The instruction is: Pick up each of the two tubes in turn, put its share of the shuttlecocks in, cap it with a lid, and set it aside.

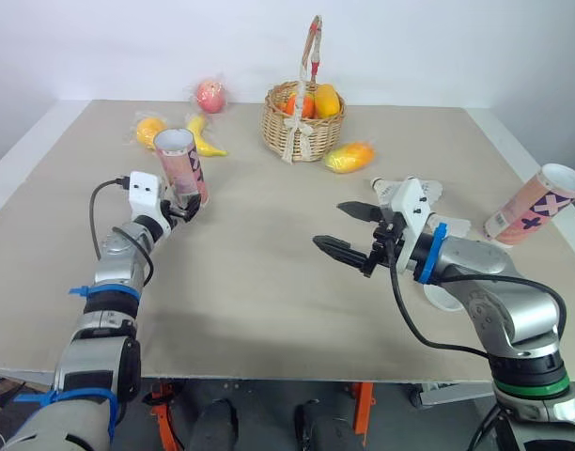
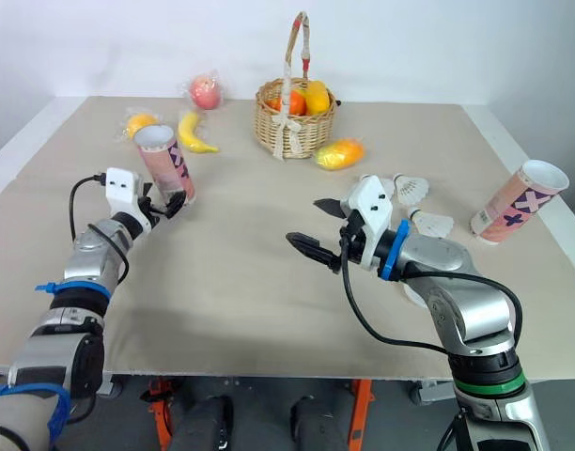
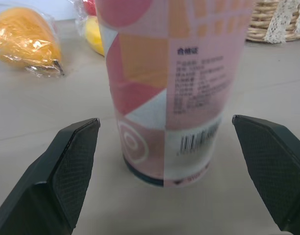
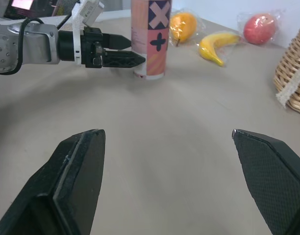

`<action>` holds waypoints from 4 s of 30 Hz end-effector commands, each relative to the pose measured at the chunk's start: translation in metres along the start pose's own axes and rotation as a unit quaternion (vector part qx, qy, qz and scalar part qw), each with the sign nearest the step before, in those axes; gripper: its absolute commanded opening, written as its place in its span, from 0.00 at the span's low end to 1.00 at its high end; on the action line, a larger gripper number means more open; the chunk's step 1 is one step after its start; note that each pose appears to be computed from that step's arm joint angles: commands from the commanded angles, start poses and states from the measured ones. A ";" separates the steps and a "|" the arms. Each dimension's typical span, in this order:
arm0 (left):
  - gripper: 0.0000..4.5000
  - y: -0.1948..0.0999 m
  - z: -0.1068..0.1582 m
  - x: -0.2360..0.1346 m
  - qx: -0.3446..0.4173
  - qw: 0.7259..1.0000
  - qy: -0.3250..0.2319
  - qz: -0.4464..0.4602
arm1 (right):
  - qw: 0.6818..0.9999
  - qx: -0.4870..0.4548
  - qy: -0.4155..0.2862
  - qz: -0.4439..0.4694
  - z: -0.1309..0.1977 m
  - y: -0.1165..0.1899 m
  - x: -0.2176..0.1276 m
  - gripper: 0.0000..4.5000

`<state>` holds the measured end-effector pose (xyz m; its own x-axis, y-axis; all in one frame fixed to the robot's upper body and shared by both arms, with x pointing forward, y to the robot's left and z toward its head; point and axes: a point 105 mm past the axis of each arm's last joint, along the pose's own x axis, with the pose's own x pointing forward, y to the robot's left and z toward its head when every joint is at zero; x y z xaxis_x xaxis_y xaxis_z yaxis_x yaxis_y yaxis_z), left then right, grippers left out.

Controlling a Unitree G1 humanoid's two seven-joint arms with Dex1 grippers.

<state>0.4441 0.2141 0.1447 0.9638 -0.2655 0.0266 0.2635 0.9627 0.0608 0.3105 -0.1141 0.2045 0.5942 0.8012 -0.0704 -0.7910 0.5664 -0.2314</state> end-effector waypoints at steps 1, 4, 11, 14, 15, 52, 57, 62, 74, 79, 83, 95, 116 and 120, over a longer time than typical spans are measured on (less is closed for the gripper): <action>1.00 -0.006 0.012 0.011 0.011 1.000 -0.016 -0.006 | 1.000 -0.023 -0.016 -0.014 0.014 -0.001 -0.008 0.99; 1.00 -0.006 0.015 0.017 0.004 1.000 -0.012 0.000 | 0.999 -0.022 -0.014 -0.020 0.013 -0.002 -0.010 0.99; 1.00 -0.009 0.016 0.025 -0.018 1.000 -0.005 0.010 | 0.999 -0.020 -0.010 -0.030 0.012 -0.002 -0.012 0.99; 0.95 -0.006 0.017 0.025 -0.022 0.999 -0.007 0.024 | 0.999 -0.019 -0.009 -0.031 0.011 -0.002 -0.013 1.00; 0.89 -0.004 0.018 0.024 -0.024 0.999 -0.008 0.029 | 0.999 -0.018 -0.009 -0.033 0.011 -0.002 -0.014 1.00; 0.73 -0.082 0.042 -0.071 0.334 0.803 0.090 -0.485 | 0.938 0.034 0.117 -0.325 -0.057 -0.049 -0.029 1.00; 0.73 -0.089 0.042 -0.074 0.323 0.802 0.095 -0.493 | 0.921 0.038 0.119 -0.368 -0.067 -0.076 -0.010 1.00; 0.73 -0.090 0.037 -0.077 0.320 0.796 0.111 -0.502 | 0.908 0.034 0.119 -0.401 -0.071 -0.105 -0.001 1.00; 0.73 -0.095 0.028 -0.087 0.311 0.784 0.138 -0.520 | 0.905 0.069 0.110 -0.405 -0.082 -0.148 0.034 1.00; 0.73 -0.094 0.025 -0.089 0.306 0.787 0.136 -0.519 | 0.896 0.079 0.112 -0.423 -0.086 -0.161 0.034 0.86; 0.73 -0.093 0.022 -0.092 0.301 0.787 0.137 -0.521 | 0.894 0.084 0.098 -0.428 -0.082 -0.167 0.035 0.54; 0.73 -0.091 0.010 -0.096 0.291 0.778 0.160 -0.534 | 0.958 0.027 0.013 -0.284 -0.040 -0.129 0.055 0.00; 0.73 -0.105 0.016 -0.087 0.280 0.760 0.164 -0.563 | 0.888 -0.429 0.019 0.166 0.068 0.039 0.022 0.00; 0.73 -0.107 0.017 -0.087 0.277 0.760 0.163 -0.565 | 0.869 -0.456 0.025 0.189 0.065 0.043 0.022 0.00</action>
<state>0.3325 0.1371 0.1529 0.1316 -0.7981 -0.5880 0.9603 -0.0446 0.2754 0.2846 -0.0608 0.2458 0.3425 0.8699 -0.3551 -0.5547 -0.1178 -0.8237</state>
